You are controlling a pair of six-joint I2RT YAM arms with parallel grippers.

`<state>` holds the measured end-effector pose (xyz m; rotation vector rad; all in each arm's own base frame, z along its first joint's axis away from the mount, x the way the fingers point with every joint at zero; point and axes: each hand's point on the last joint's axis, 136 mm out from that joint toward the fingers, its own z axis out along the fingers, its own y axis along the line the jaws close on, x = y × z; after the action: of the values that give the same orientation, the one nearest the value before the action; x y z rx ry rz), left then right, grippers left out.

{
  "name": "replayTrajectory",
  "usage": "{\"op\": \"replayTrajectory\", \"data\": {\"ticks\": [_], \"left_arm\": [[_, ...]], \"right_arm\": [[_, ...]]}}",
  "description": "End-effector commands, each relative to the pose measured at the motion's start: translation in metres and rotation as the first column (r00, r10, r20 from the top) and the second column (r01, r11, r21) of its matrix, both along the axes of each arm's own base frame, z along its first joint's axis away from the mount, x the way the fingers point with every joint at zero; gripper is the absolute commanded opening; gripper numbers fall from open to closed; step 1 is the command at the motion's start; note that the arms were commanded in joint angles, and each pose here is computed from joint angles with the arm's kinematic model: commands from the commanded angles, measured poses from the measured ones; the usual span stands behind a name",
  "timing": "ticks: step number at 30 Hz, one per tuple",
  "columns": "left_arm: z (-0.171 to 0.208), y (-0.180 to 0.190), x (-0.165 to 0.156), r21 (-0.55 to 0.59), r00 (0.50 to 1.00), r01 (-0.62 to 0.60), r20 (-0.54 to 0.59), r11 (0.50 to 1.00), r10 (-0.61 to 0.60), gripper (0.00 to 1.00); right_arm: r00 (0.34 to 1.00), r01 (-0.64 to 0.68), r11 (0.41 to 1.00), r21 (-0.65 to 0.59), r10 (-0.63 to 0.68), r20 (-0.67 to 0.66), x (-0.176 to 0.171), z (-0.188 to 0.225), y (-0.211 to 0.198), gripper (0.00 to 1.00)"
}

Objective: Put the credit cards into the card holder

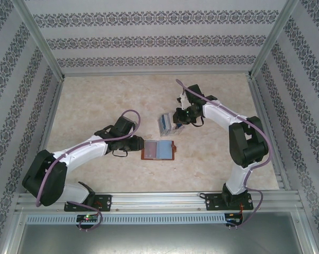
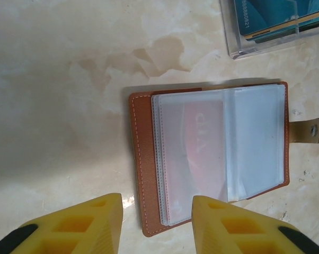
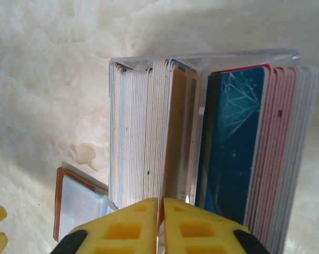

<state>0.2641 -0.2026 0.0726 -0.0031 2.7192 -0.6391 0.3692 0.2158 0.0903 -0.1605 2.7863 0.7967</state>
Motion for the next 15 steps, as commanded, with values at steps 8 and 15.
{"op": "replayTrajectory", "data": {"ticks": [8, 15], "left_arm": [[0.007, -0.011, 0.007, -0.04, 1.0, 0.012, 0.015, 0.999, -0.011, 0.33], [0.003, -0.01, 0.004, -0.042, 1.0, 0.011, 0.003, 0.999, -0.011, 0.3]], "right_arm": [[0.998, -0.007, 1.0, 0.0, 0.007, 0.065, -0.005, 0.019, -0.006, 0.01], [0.994, 0.031, 0.996, -0.083, -0.022, 0.107, -0.007, 0.022, -0.02, 0.0]]}}
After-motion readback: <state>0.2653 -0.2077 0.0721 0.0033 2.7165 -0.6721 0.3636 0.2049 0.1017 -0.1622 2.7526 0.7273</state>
